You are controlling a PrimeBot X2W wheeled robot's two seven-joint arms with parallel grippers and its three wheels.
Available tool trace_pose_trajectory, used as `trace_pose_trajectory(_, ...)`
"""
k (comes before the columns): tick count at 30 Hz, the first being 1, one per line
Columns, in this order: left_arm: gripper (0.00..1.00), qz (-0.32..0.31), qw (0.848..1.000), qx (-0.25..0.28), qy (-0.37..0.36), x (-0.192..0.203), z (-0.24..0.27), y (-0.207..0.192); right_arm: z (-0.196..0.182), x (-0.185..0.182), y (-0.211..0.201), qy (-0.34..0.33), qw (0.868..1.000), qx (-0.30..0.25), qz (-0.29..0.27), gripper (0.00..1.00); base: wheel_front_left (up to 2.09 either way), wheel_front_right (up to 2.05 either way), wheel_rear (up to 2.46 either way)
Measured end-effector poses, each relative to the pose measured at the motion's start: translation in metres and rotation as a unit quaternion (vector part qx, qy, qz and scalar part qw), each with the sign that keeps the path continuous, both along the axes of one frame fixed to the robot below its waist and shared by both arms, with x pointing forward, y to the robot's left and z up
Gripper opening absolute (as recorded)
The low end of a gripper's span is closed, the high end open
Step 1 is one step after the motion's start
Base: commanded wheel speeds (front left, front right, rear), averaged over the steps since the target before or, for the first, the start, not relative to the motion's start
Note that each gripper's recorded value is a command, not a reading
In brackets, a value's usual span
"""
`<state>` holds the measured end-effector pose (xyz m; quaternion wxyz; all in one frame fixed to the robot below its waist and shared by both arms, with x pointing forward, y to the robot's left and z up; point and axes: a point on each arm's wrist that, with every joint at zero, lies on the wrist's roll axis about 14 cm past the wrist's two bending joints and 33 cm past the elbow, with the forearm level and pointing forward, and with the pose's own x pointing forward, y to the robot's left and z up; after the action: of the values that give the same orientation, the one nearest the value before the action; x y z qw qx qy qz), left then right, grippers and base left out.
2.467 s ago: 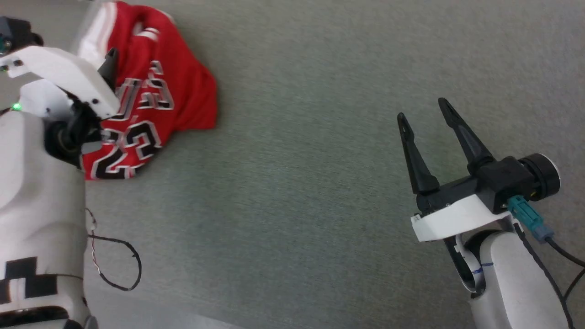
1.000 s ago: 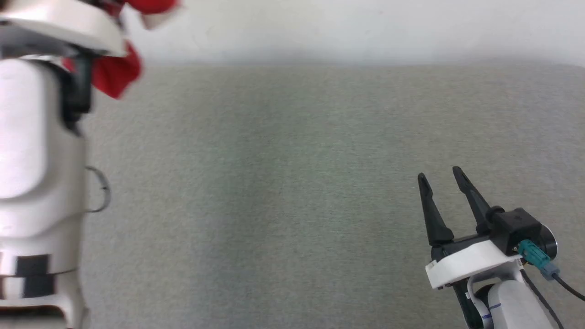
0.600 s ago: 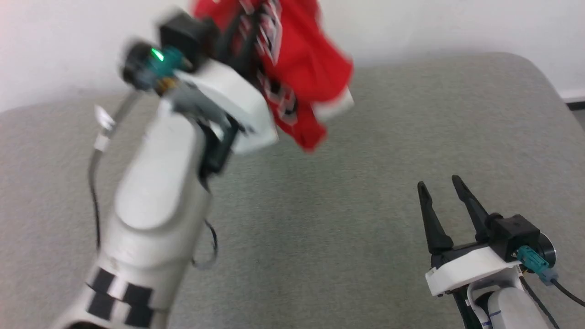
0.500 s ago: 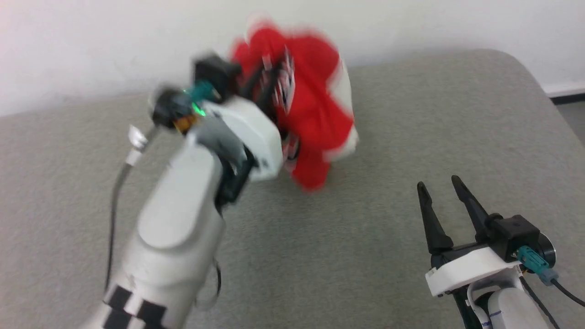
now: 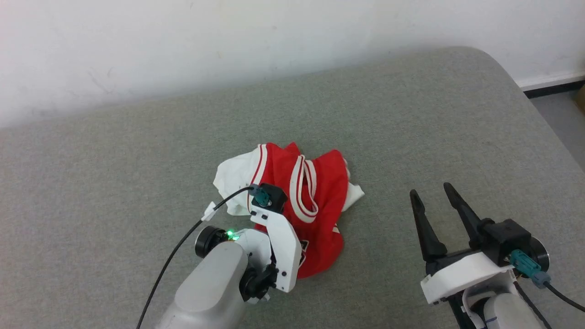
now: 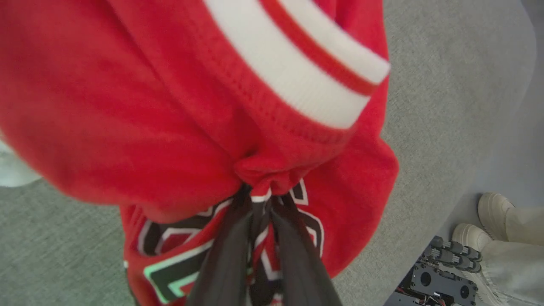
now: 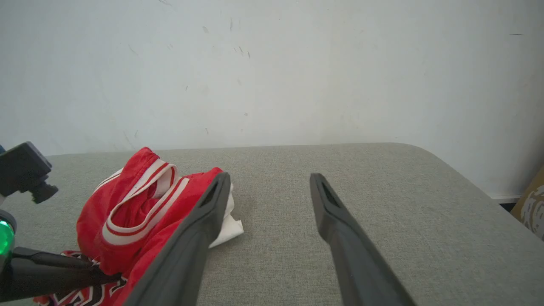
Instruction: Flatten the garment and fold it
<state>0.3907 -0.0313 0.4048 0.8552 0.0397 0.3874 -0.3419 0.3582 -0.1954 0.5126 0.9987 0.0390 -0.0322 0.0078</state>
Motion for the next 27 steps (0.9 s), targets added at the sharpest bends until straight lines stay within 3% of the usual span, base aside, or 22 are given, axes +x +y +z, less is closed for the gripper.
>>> trace_pose_trajectory(1, 1.00, 0.005, 1.000, -0.009, -0.001, 0.000, 0.001, 0.000, 0.000, 0.001, 0.002, 0.000, 1.000, 0.000, 0.003, 1.00, 0.00, 0.00, 0.00)
trace_pose_trajectory(5, 1.00, 0.048, 0.994, -0.073, -0.058, 0.015, 0.026, -0.001, 0.000, 0.005, 0.010, 0.002, 1.000, 0.000, 0.015, 1.00, 0.00, 0.00, 0.00)
trace_pose_trajectory(7, 1.00, 0.084, 0.982, -0.124, -0.117, 0.030, 0.053, 0.003, 0.001, 0.007, 0.014, 0.000, 1.000, 0.001, 0.022, 1.00, 0.00, 0.00, 0.00)
trace_pose_trajectory(9, 1.00, 0.118, 0.960, -0.173, -0.188, 0.045, 0.084, 0.011, 0.001, 0.010, 0.018, -0.001, 1.000, 0.001, 0.028, 1.00, 0.00, 0.00, 0.00)
trace_pose_trajectory(13, 1.00, 0.195, 0.895, -0.240, -0.321, 0.059, 0.133, 0.049, 0.002, 0.017, 0.023, -0.002, 0.999, 0.000, 0.037, 1.00, 0.00, 0.00, 0.00)
trace_pose_trajectory(15, 1.00, 0.233, 0.873, -0.242, -0.352, 0.059, 0.139, 0.075, 0.002, 0.021, 0.027, -0.002, 0.999, -0.001, 0.043, 1.00, 0.00, 0.00, 0.00)
trace_pose_trajectory(21, 1.00, 0.334, 0.831, -0.195, -0.401, 0.045, 0.139, 0.158, 0.006, 0.036, 0.043, -0.008, 0.998, -0.001, 0.066, 1.00, 0.00, 0.00, 0.00)
trace_pose_trajectory(27, 1.00, 0.374, 0.831, -0.150, -0.383, 0.023, 0.109, 0.193, -0.002, 0.044, 0.056, 0.002, 0.996, 0.002, 0.085, 1.00, 0.00, 0.00, 0.00)
